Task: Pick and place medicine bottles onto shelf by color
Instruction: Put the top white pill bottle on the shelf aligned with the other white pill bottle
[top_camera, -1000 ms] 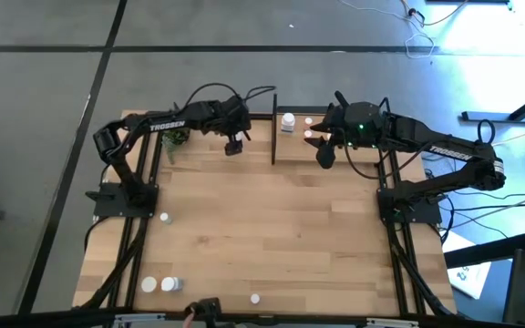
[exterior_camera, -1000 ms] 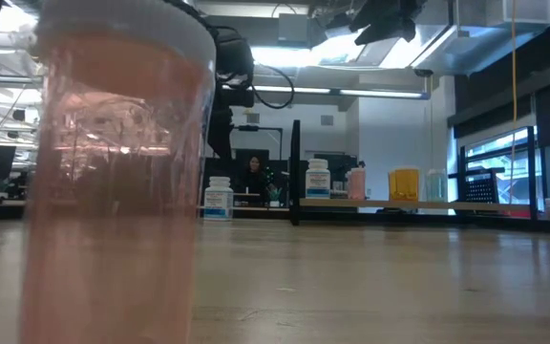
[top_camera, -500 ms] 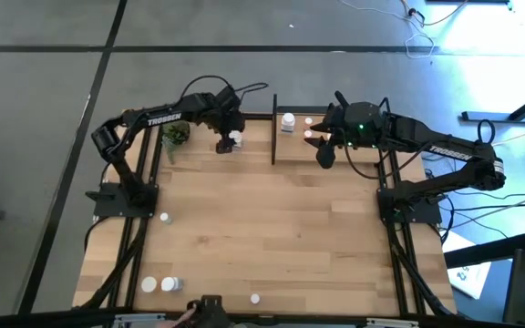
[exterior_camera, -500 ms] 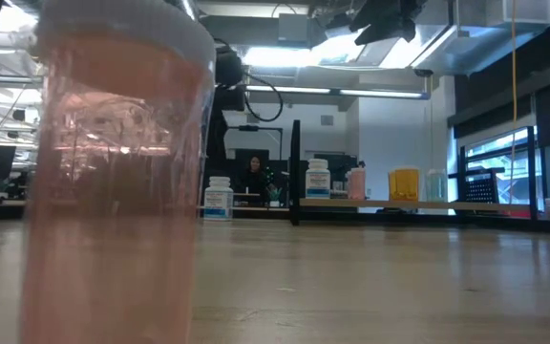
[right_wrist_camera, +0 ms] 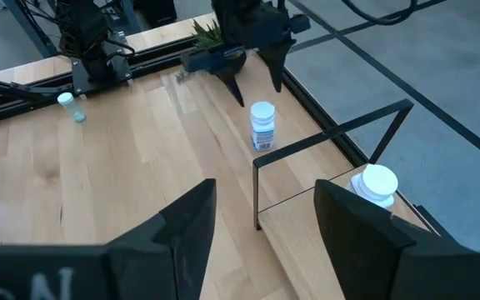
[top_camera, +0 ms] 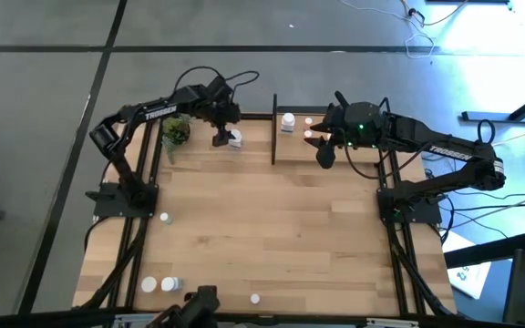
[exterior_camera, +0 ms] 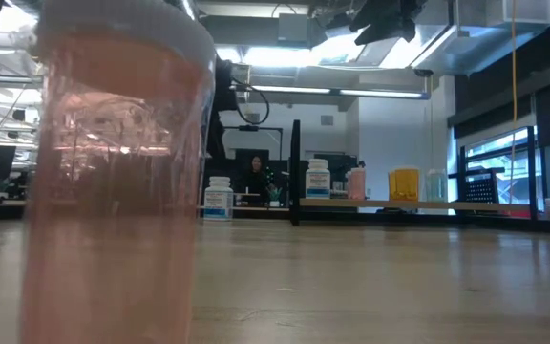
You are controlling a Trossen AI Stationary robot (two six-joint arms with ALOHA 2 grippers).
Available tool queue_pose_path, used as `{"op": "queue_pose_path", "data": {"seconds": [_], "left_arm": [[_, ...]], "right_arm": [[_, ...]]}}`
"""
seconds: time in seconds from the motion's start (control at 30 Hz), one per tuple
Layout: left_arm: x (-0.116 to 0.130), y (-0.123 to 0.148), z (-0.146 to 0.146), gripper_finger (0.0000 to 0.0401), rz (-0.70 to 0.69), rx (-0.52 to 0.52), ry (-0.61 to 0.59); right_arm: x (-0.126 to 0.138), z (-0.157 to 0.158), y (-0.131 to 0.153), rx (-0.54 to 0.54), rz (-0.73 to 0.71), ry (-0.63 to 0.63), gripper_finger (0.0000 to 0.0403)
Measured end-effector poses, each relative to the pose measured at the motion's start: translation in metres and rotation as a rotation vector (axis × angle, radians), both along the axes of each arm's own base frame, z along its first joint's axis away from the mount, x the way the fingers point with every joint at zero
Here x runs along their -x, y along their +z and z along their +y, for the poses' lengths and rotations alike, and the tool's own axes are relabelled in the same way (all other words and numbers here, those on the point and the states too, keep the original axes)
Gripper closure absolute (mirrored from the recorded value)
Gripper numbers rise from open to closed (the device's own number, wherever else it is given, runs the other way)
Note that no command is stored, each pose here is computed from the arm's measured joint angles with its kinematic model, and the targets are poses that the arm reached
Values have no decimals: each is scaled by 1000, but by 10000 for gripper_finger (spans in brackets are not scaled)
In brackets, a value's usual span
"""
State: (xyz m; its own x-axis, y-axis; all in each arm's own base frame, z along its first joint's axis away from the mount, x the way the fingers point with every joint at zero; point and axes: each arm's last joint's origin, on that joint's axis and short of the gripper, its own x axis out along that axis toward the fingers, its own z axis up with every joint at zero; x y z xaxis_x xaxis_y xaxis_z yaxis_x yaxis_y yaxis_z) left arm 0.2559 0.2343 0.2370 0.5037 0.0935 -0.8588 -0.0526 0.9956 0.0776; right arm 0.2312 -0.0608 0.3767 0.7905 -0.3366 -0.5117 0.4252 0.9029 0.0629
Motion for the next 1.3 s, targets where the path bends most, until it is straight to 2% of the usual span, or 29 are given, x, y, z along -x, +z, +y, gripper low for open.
{"op": "queue_pose_path", "data": {"seconds": [0.27,0.6,0.9,1.3], "left_arm": [[-5,-14,2,112,43,19,2],[-6,-15,3,112,43,10,2],[-12,-32,6,113,82,25,2],[-13,-31,8,113,98,-37,-18]], "right_arm": [[0,0,0,0,0,0,198],[0,0,0,0,0,0,198],[0,0,0,1,1,1,198],[0,0,0,4,2,2,198]]}}
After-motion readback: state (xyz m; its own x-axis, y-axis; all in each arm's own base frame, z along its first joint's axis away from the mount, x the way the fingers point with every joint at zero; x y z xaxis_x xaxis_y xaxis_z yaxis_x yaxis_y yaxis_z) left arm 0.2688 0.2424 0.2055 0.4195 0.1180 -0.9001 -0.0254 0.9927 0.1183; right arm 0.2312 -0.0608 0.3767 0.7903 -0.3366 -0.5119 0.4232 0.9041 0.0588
